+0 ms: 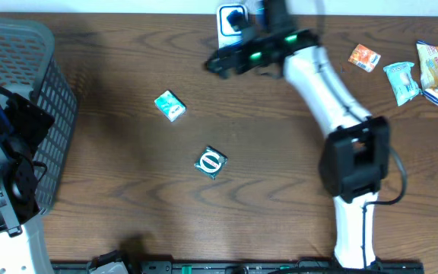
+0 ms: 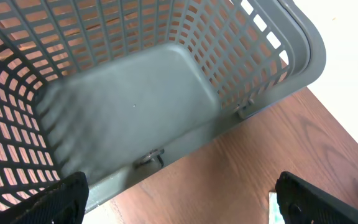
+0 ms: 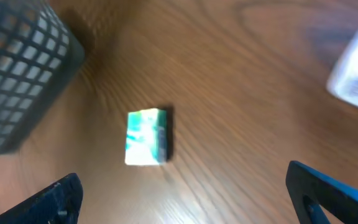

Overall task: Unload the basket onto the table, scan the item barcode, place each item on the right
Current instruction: 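Reach the right gripper to the light green tissue pack and grasp it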

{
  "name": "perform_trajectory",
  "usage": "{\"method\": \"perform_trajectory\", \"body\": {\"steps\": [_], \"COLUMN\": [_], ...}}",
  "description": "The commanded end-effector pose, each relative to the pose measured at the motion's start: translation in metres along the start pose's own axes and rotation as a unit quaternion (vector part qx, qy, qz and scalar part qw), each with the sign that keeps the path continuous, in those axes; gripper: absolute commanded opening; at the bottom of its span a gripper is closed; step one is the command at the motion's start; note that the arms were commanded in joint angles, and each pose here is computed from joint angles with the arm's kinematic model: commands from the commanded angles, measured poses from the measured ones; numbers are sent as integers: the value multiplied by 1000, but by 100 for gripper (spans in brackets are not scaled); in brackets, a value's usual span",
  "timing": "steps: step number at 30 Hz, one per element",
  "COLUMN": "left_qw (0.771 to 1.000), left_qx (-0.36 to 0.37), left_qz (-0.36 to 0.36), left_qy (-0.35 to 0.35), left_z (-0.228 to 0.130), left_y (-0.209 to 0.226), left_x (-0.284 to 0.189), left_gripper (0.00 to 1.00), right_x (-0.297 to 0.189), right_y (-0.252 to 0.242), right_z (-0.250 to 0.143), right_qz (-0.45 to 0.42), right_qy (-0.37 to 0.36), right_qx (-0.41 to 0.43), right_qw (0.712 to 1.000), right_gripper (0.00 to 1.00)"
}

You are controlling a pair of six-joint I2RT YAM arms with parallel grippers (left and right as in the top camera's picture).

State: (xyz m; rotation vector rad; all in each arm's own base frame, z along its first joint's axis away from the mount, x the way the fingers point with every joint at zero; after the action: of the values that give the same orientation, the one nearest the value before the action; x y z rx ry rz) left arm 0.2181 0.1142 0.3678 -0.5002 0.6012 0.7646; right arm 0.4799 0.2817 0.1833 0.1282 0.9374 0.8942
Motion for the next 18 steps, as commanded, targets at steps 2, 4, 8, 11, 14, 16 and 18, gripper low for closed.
{"method": "perform_trajectory", "body": {"steps": [2, 4, 8, 11, 14, 16, 18], "left_qw": [1000, 1000, 1000, 1000, 1000, 1000, 1000], "left_qx": [-5, -5, -5, -5, -5, -5, -5], "left_qz": [4, 4, 4, 4, 4, 4, 4], "left_qy": [-1, -1, -1, -1, -1, -1, -1], "left_z": [0, 0, 0, 0, 0, 0, 0], "left_y": [2, 2, 2, 2, 2, 2, 2], "left_x": [0, 0, 0, 0, 0, 0, 0], "left_gripper": [95, 95, 95, 95, 95, 95, 95], "right_x": [49, 71, 106, 130, 142, 148, 154], "right_y": [23, 50, 67, 79, 91, 95, 96], "right_z": [-15, -24, -45, -66, -77, -82, -86], "right_qz": [-92, -80, -141, -180, -187, -207, -235], "right_qy": [17, 26, 39, 66, 79, 79, 75], "right_qx": [-15, -40, -89, -180, -232, -249, -259], "right_qw": [996, 996, 985, 965, 952, 943, 934], "right_gripper": [99, 97, 87, 85, 81, 78, 75]}}
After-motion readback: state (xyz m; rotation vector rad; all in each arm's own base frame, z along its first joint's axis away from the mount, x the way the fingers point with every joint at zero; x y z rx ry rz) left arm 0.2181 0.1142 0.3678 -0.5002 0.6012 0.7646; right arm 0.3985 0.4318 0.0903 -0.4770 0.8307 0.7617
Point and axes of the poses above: each gripper's point midway between its finger pads, its own x axis out along the fingers, its own y axis along the line the jaws close on, z = x × y, the point moved 4 cm from there along -x, back along the fingers, and after that the axes turned 2 degrees about x, right-handed, at the moved point
